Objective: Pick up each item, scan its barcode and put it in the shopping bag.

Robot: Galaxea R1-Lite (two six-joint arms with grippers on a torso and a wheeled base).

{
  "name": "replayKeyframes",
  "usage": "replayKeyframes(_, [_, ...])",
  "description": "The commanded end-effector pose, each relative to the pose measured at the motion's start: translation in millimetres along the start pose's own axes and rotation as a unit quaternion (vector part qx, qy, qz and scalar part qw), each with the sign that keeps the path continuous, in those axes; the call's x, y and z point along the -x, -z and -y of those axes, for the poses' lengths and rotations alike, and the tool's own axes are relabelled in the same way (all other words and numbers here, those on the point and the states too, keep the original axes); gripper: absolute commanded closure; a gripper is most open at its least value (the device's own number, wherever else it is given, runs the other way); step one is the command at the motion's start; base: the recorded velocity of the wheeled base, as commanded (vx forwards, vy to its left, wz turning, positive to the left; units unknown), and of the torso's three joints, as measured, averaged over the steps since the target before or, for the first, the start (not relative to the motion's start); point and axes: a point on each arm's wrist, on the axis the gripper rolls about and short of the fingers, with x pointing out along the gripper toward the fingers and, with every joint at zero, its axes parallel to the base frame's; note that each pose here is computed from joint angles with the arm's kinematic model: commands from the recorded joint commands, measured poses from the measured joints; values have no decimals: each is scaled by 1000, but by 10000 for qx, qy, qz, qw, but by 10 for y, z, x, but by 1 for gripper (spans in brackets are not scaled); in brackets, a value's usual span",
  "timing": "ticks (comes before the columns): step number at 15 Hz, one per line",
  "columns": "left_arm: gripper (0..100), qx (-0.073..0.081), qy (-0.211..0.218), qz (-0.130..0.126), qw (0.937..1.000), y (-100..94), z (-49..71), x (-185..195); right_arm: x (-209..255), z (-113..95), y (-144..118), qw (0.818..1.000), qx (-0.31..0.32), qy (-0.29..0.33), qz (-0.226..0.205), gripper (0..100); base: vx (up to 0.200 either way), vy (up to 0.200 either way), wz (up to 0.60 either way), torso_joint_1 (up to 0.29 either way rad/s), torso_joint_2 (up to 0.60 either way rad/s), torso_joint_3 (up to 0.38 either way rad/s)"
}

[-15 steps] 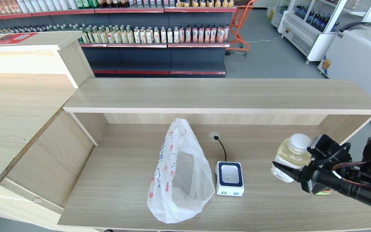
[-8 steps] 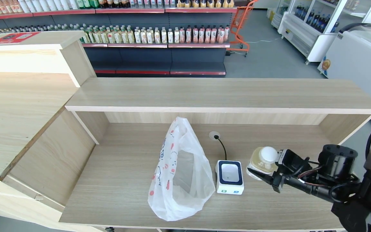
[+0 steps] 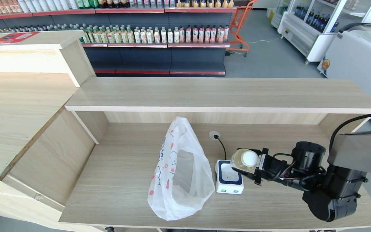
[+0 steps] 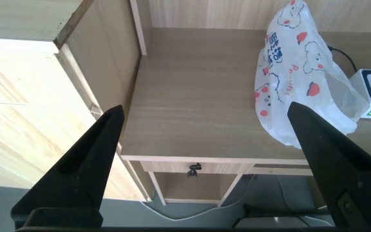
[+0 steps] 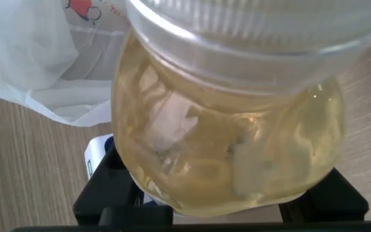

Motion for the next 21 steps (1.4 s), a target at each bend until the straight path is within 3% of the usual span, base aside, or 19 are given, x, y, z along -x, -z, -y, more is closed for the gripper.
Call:
replayKeyframes(1, [0,0,-1,3,10000,0,0,0,-38,-112,165,9998,-41,-151,-104,100,0,0,0,0,0,0])
replayKeyframes(6, [0,0,-1,3,10000,0,0,0,-121,-150,270,9994,276,-227,-38,100,0,0,0,0,0,0])
replayKeyframes(11, [0,0,-1,3,10000,0,0,0,-245,-136,396,9982,354,-373,320,100,0,0,0,0,0,0])
replayKeyframes(21, [0,0,-1,3,10000,0,0,0,-237,-60,405,9983,413,-264,325,100,0,0,0,0,0,0])
